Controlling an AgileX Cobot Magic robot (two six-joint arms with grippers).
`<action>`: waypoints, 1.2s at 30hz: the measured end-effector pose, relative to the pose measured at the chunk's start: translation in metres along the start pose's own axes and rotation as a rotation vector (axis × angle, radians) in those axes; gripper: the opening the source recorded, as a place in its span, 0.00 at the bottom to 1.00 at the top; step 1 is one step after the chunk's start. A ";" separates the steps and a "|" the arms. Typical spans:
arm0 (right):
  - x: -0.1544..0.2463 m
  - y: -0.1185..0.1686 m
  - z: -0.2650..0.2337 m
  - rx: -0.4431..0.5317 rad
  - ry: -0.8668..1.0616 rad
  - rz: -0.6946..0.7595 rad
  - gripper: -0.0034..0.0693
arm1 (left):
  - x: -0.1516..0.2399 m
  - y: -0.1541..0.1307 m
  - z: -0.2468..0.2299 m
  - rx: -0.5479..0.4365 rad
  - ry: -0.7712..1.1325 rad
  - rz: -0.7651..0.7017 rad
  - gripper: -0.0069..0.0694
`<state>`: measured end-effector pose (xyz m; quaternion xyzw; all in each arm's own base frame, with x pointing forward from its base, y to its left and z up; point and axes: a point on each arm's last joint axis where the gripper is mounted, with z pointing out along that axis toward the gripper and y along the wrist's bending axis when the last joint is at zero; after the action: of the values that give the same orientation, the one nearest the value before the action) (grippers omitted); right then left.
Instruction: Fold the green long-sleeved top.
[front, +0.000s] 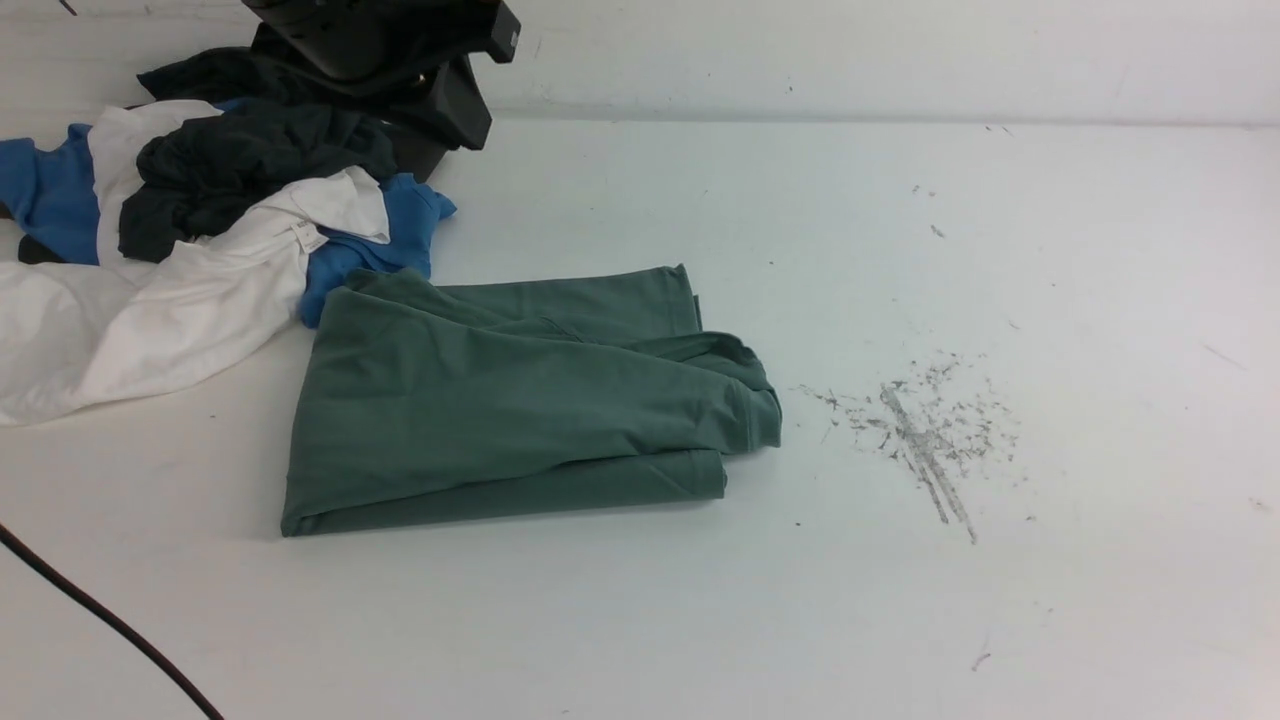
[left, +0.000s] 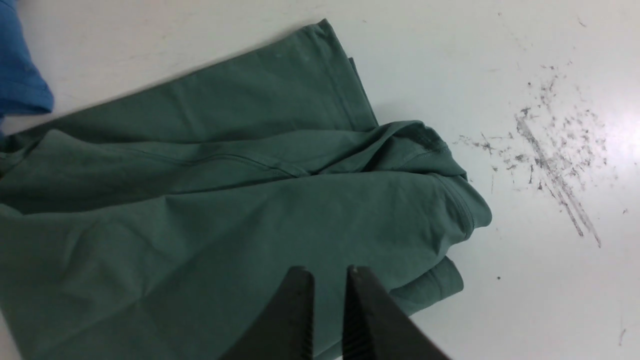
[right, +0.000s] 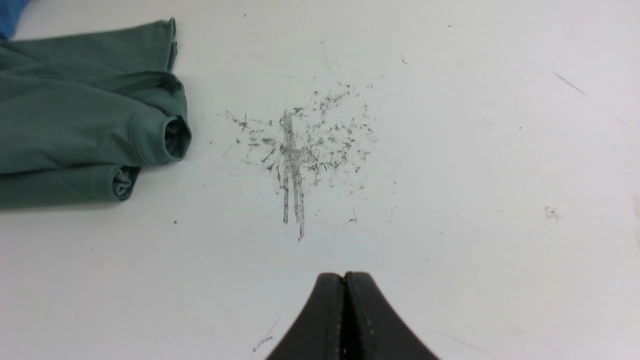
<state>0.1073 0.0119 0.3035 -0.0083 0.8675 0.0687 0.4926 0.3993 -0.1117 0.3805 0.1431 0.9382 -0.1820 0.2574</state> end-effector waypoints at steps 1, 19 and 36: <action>0.011 -0.001 0.003 -0.002 -0.023 0.015 0.03 | 0.000 0.000 0.000 -0.001 0.000 0.000 0.12; 0.038 -0.012 0.019 0.053 -0.305 0.050 0.03 | 0.001 0.000 0.000 -0.001 0.008 0.002 0.08; 0.041 -0.011 0.019 0.046 -0.276 0.050 0.03 | 0.001 0.000 0.000 -0.001 0.009 0.008 0.08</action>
<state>0.1031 0.0053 0.2577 0.0343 0.7928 0.0616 0.6054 0.3987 -0.1115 0.3801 0.1475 0.9388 -0.1800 0.2541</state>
